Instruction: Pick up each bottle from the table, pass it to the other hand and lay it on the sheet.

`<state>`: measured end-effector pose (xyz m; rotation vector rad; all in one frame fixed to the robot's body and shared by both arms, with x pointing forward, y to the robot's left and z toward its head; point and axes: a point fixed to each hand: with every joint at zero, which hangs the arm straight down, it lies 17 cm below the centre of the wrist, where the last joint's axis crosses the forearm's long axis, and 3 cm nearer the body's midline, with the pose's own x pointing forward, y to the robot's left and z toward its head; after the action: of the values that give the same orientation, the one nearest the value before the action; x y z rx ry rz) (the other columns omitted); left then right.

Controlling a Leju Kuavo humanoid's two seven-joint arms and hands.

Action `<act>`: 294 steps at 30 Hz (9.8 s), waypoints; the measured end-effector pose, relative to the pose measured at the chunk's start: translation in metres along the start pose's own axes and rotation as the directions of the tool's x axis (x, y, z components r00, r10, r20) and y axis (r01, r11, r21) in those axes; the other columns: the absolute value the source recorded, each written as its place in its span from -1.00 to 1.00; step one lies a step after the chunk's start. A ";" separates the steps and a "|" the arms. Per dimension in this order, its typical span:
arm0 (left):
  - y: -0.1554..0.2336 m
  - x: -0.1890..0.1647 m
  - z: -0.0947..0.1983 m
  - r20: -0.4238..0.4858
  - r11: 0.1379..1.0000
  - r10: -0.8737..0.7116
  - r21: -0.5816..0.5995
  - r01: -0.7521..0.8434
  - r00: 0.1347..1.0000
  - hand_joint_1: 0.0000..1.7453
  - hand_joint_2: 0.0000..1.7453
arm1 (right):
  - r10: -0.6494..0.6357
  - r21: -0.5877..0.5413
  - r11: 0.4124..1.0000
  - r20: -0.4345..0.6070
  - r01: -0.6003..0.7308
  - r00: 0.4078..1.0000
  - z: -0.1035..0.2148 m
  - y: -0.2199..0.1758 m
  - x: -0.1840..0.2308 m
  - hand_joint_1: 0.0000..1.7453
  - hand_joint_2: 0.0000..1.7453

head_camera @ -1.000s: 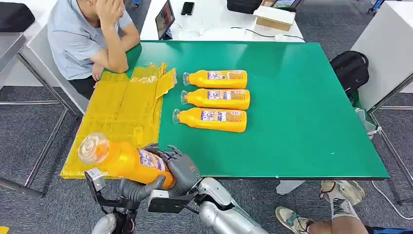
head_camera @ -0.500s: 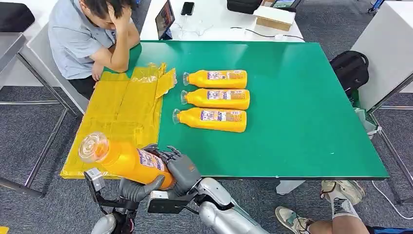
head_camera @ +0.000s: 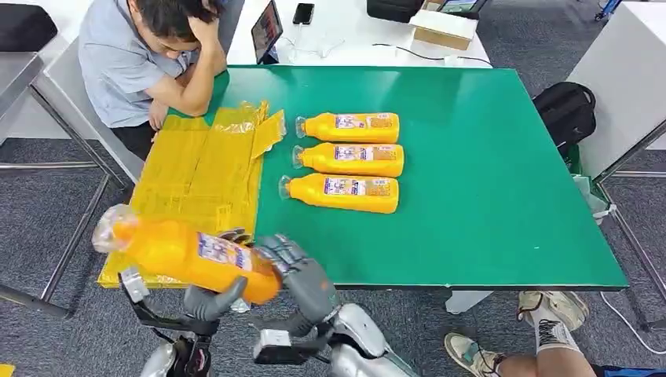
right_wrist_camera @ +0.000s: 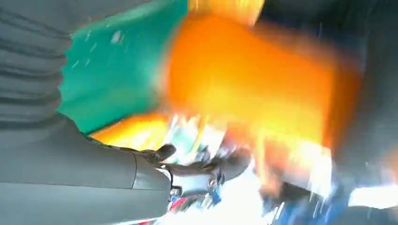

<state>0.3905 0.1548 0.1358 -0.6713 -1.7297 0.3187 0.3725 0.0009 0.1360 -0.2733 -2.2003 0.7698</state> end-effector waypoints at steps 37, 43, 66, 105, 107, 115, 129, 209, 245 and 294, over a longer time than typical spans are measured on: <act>0.108 -0.037 -0.056 0.046 -0.242 -0.970 -0.234 0.942 -0.238 1.00 1.00 | 0.067 -0.294 0.948 -0.194 -0.123 0.979 0.045 -0.113 -0.066 -1.00 -1.00; 0.117 -0.051 -0.080 0.004 -0.166 -0.984 -0.367 0.915 -0.177 1.00 1.00 | 0.045 -0.294 0.951 -0.190 -0.100 0.981 0.042 -0.109 -0.066 -1.00 -1.00; 0.135 -0.067 -0.098 -0.033 0.056 -0.998 -0.603 0.796 0.045 -1.00 1.00 | -0.011 -0.244 0.969 -0.154 -0.027 0.988 0.022 -0.087 -0.067 -1.00 -1.00; 0.027 0.142 -0.033 0.327 0.721 -0.692 0.332 0.608 0.643 -1.00 1.00 | 0.632 0.034 0.753 -0.314 -0.657 0.708 0.041 -0.166 -0.149 -1.00 1.00; 0.025 0.143 -0.030 0.327 0.709 -0.705 0.334 0.621 0.629 -1.00 1.00 | 0.653 0.052 0.735 -0.322 -0.676 0.685 0.038 -0.176 -0.158 -1.00 1.00; 0.013 0.140 -0.029 0.320 0.666 -0.746 0.322 0.673 0.585 -1.00 1.00 | 0.611 0.161 0.786 -0.350 -0.596 0.711 0.037 -0.167 -0.187 -1.00 1.00; -0.010 0.139 -0.040 0.362 0.659 -0.747 0.290 0.694 0.558 -1.00 1.00 | 0.514 0.259 0.856 -0.329 -0.448 0.792 0.045 -0.118 -0.200 -1.00 1.00; 0.001 0.102 -0.065 0.261 0.791 -0.612 0.180 0.585 0.746 -1.00 1.00 | 0.110 0.297 0.955 -0.404 0.016 0.908 0.029 -0.078 -0.209 1.00 1.00; -0.099 -0.022 -0.018 0.096 0.833 -0.460 -0.298 0.467 0.883 -1.00 1.00 | -0.235 -0.038 0.971 0.010 0.235 0.972 -0.078 -0.100 -0.042 1.00 1.00; -0.073 0.009 -0.041 -0.044 0.979 0.038 -0.198 -0.046 0.998 1.00 1.00 | 0.010 0.229 0.972 0.190 -0.054 0.982 -0.079 0.027 0.028 -1.00 -1.00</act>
<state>0.4090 0.0960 0.1937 -0.8549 -1.7246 0.1611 0.4103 0.0687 0.1770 -0.1224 -2.2563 1.1019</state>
